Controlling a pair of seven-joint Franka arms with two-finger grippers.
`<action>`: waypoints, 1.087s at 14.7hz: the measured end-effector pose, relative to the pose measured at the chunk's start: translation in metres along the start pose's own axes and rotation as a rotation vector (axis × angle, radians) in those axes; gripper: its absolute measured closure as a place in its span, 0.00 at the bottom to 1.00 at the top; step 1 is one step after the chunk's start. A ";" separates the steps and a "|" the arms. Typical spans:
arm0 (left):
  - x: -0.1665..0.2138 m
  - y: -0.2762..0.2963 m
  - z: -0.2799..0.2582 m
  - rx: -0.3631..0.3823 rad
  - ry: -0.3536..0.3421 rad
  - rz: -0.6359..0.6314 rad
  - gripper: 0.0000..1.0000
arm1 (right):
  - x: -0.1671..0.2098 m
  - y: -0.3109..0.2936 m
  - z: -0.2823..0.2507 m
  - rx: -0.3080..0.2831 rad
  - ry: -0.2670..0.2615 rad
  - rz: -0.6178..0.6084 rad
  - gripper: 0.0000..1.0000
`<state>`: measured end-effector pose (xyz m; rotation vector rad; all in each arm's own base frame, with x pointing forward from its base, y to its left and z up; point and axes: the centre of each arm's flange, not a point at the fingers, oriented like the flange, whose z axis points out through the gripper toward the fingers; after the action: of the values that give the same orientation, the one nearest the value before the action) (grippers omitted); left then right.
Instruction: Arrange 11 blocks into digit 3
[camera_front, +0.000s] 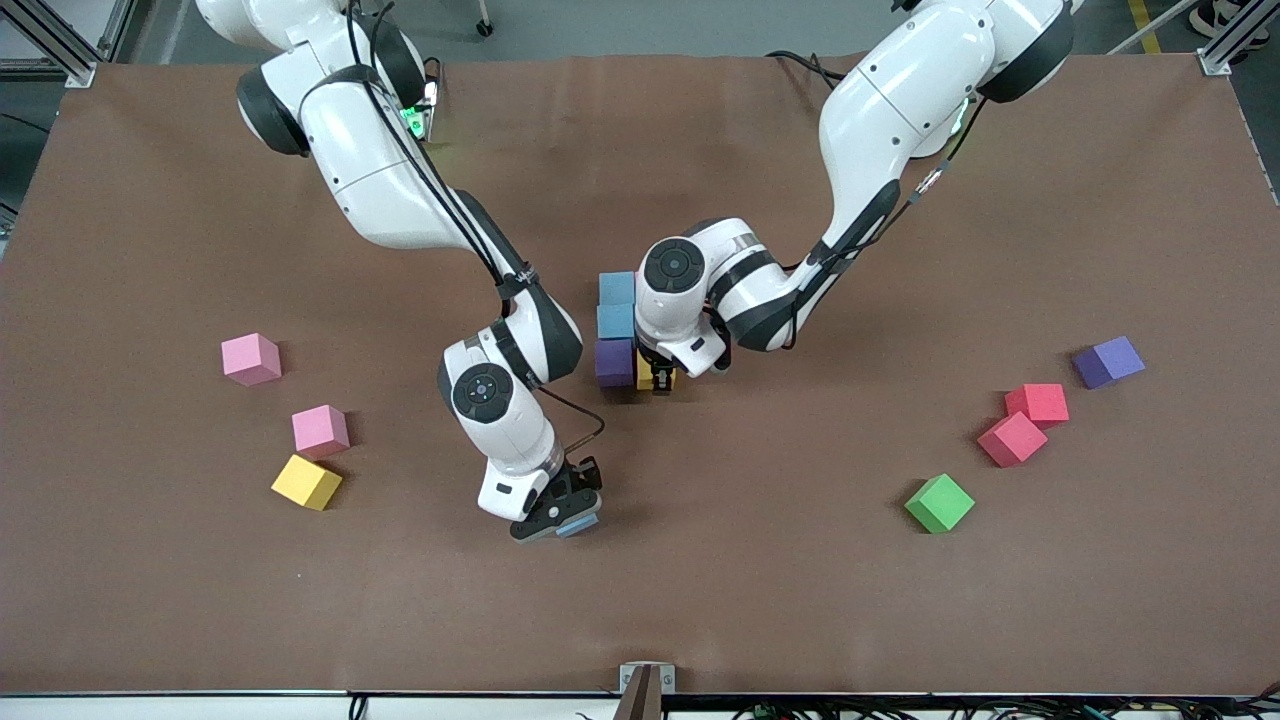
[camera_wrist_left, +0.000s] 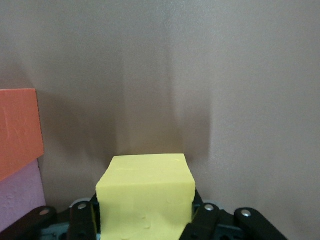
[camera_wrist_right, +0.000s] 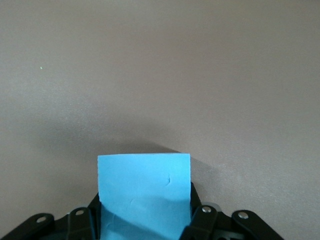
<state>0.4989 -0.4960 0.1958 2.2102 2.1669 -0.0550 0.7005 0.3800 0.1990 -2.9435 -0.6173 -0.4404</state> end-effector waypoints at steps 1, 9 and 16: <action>0.000 0.000 0.000 0.000 0.000 0.000 0.40 | 0.000 0.001 0.000 0.000 0.001 0.001 0.38; 0.000 0.002 -0.004 -0.021 0.024 0.023 0.00 | 0.010 0.010 -0.014 -0.001 0.009 0.017 0.38; 0.011 0.012 -0.129 -0.091 0.144 0.121 0.00 | 0.003 0.006 -0.011 0.006 -0.039 0.109 0.38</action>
<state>0.5101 -0.4773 0.3240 2.3550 2.0502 0.2096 0.7030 0.3745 0.2099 -2.9683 -0.4589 -0.3701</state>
